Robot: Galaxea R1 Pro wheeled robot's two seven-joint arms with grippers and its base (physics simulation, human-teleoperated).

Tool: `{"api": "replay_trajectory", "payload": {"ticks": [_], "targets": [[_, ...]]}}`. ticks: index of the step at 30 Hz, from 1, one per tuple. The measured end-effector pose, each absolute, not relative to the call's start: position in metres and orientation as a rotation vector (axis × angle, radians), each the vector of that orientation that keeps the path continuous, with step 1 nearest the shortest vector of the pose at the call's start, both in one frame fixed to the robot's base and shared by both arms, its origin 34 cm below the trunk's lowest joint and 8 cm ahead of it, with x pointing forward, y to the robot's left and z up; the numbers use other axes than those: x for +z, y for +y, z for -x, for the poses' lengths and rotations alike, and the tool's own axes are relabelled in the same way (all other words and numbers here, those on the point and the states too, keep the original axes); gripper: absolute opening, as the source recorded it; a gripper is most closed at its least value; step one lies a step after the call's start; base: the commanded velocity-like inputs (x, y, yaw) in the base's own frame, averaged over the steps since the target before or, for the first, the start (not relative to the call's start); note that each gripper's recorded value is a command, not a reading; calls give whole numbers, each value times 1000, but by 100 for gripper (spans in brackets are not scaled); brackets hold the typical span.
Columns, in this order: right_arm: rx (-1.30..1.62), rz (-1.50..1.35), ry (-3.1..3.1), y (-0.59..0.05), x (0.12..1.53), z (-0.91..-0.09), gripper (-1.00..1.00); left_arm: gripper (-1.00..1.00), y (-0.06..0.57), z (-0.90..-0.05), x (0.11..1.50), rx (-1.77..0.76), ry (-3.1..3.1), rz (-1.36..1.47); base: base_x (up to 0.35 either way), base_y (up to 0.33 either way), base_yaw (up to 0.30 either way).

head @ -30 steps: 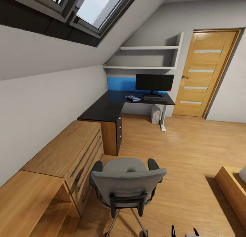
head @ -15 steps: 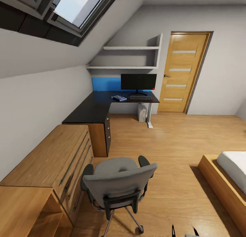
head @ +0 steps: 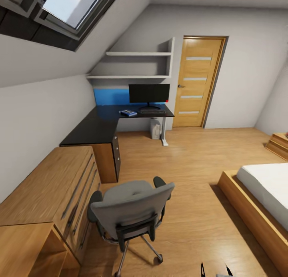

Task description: In the bedroom, organize the workspace by keeping the computer under the desk, ensuring the monitor is on the desk, placing the keyboard on the desk next to the monitor, placing the mouse on the desk next to the keyboard, moving the folder from the swivel chair onto the desk next to the mouse, stacking the notebook on top of the folder with the pen on top of the notebook, and positioning the swivel chair next to the desk.

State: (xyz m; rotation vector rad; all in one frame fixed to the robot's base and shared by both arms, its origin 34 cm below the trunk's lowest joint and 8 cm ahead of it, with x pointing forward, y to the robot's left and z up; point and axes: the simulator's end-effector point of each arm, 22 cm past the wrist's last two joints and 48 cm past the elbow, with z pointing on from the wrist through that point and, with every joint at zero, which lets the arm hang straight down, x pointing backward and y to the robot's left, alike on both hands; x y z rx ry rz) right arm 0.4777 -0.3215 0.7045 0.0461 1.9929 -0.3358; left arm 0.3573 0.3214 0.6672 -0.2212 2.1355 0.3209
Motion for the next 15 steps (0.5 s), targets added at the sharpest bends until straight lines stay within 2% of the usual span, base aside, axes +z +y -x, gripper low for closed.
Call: {"api": "replay_trajectory", "payload": {"ticks": [15], "targets": [[-335, -44, 2002, -320, 702, -476, 100, 100, 321, -356, 666, 322, 2139, 221, -99, 66, 1]]}}
